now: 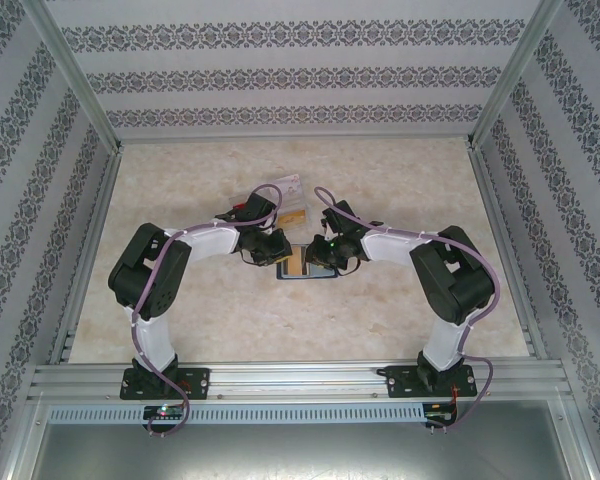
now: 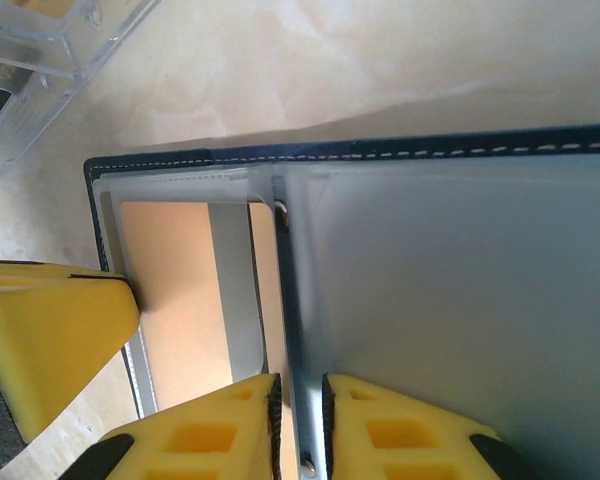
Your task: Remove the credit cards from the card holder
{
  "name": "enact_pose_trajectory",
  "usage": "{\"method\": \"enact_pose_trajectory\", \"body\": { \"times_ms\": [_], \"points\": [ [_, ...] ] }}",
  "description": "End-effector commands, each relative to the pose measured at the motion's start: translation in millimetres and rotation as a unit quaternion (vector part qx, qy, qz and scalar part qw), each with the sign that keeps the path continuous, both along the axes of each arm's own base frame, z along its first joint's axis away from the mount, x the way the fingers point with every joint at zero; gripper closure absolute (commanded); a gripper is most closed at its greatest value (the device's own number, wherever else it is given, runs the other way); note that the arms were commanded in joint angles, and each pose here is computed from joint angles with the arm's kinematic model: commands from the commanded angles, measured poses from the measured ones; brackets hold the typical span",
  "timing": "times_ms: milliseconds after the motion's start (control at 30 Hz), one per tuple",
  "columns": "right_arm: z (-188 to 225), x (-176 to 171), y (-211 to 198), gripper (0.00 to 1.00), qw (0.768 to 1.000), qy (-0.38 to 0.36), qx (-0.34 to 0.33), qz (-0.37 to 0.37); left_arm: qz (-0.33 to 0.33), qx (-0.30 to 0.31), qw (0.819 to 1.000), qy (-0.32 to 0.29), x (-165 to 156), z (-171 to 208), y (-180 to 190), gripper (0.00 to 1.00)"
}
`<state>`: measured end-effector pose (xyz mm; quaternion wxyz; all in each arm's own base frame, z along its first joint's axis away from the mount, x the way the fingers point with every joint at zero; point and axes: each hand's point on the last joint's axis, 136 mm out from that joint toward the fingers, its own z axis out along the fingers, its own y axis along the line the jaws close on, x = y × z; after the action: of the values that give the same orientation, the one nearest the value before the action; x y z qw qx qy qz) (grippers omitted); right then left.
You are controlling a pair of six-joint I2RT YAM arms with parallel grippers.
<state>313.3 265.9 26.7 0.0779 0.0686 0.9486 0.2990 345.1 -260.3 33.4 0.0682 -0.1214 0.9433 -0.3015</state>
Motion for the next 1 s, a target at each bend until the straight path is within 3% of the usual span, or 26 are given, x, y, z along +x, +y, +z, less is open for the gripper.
{"method": "enact_pose_trajectory", "body": {
  "times_ms": [0,233,767,967],
  "points": [
    [1,7,4,0.78,1.000,0.001,0.016,-0.004,0.000,0.027,0.999,0.029,-13,-24,10,0.85],
    [7,8,12,0.78,0.999,-0.005,0.051,0.002,0.001,0.040,0.998,0.044,-22,-37,17,0.86],
    [-20,-2,-6,0.75,1.000,0.019,0.004,-0.005,0.001,0.051,0.997,0.053,-26,-44,21,0.86],
    [-16,-3,4,0.77,0.999,0.016,0.029,0.010,0.000,0.051,0.997,0.054,-26,-44,20,0.86]
  ]
}}
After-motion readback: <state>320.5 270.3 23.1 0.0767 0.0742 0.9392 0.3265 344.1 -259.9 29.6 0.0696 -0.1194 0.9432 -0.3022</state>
